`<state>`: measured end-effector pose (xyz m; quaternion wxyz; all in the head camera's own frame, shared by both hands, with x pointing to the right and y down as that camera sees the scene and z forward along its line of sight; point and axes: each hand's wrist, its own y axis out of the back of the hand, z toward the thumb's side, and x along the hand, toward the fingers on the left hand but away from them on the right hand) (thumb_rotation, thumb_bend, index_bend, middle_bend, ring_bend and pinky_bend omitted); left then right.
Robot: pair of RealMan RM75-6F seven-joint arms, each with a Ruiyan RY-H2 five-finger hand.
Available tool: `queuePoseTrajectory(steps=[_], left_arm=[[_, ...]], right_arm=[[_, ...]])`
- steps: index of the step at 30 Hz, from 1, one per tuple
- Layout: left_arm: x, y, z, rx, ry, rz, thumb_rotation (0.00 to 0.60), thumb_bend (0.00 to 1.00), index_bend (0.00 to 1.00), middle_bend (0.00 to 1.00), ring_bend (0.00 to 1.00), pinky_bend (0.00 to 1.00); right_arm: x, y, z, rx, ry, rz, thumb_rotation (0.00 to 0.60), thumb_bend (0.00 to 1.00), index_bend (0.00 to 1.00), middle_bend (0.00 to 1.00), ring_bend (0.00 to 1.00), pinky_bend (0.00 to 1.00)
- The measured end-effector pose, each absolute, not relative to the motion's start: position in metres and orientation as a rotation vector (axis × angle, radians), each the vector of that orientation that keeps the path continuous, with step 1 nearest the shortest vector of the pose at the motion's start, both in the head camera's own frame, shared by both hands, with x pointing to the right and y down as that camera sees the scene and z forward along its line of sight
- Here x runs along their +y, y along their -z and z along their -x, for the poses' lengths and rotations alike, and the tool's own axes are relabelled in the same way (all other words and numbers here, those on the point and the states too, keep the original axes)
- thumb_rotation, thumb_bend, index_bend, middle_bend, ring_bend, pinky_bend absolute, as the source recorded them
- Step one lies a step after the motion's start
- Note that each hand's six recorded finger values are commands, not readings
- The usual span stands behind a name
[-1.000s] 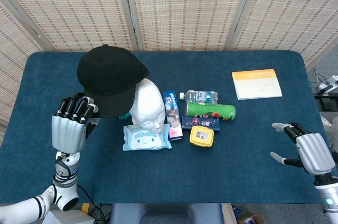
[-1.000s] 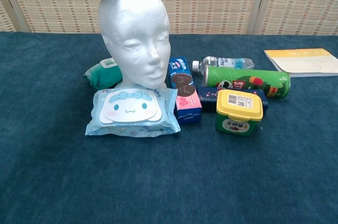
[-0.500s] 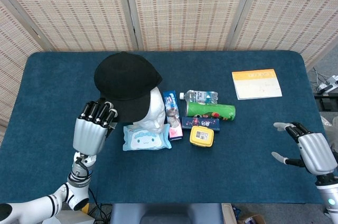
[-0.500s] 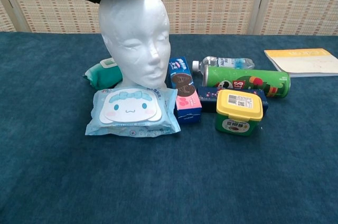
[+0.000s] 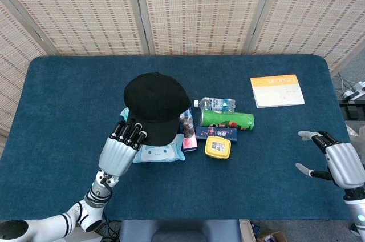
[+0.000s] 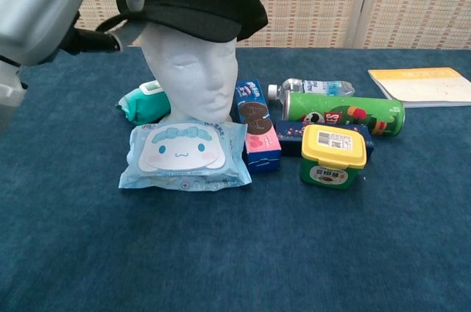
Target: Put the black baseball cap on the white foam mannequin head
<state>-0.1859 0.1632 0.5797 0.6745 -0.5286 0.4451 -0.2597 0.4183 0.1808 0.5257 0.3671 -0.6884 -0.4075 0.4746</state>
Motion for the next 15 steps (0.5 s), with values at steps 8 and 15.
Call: queuePoseTrajectory(steps=[8, 15], left_arm=[[0.174, -0.59, 0.187, 0.963, 0.614, 1.193, 0.6, 0.52, 0.65, 0.54, 0.38, 0.48], [0.184, -0.597, 0.194, 0.935, 0.66, 1.192, 0.6, 0.51, 0.49, 0.53, 0.36, 0.48]], right_arm=[[0.181, -0.526, -0.418, -1.047, -1.22, 1.767, 0.6, 0.0, 0.29, 0.39, 0.29, 0.62], [0.18, -0.527, -0.418, -1.045, -1.224, 1.766, 0.6, 0.0, 0.29, 0.39, 0.29, 0.62]])
